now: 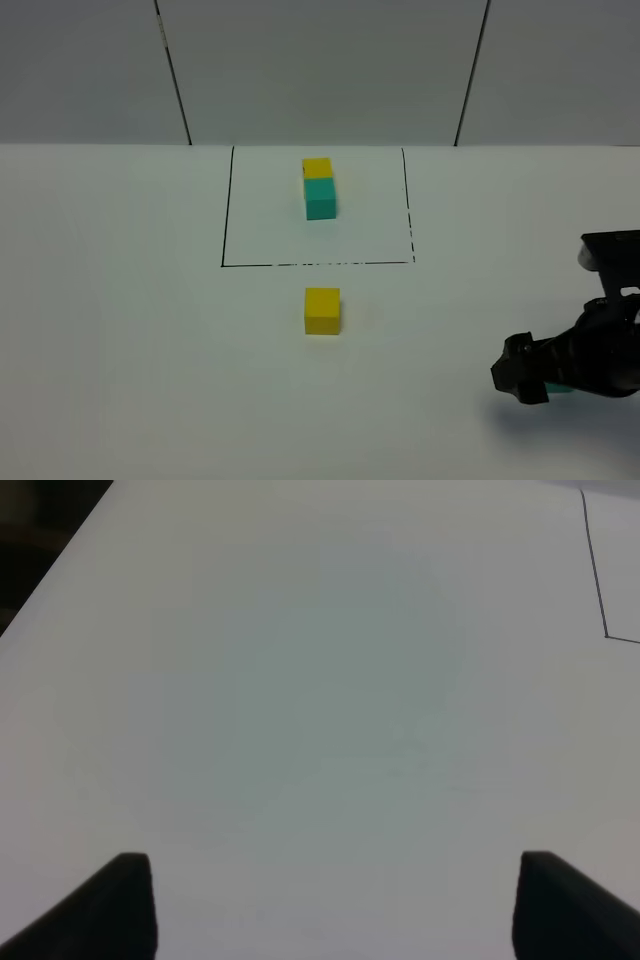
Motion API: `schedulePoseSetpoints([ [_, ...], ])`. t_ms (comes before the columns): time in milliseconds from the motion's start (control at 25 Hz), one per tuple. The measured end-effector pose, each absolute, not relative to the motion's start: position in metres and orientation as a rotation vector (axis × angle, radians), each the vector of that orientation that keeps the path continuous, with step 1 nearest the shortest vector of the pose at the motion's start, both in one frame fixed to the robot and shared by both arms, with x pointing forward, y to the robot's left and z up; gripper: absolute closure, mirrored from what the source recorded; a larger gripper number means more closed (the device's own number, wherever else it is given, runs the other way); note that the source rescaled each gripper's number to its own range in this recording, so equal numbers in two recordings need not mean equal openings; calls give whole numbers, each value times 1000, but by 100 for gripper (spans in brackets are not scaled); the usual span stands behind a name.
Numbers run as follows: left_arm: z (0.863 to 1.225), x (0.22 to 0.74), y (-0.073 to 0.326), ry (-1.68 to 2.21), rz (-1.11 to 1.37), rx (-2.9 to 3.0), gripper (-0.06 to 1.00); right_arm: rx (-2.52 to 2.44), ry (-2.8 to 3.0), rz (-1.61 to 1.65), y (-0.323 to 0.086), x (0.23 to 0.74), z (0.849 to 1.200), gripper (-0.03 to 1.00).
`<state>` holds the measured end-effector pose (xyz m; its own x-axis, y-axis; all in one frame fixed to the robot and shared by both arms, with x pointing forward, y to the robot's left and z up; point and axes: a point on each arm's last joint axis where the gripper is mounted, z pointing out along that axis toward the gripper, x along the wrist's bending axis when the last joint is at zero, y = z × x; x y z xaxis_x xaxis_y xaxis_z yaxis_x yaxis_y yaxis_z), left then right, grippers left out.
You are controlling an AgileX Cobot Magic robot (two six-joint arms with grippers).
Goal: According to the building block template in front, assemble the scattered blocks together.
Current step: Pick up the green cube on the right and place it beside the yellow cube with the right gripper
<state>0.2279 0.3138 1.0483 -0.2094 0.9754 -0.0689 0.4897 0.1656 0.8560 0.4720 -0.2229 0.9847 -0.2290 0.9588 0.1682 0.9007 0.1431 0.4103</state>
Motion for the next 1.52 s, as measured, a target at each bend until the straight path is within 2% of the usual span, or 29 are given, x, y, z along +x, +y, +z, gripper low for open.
schedulePoseSetpoints([
  [200,1048,228,314,1794,952,1393,33,1881,2303,464,-219,498,985,-3],
  [560,1048,228,314,1795,951,1393,33,1913,2308,399,-217,510,987,-3],
  [1160,1048,228,314,1796,950,1394,33,1872,2371,139,-219,533,937,-3],
  [1520,1048,228,314,1796,950,1394,33,1864,2361,163,-216,544,923,-3],
])
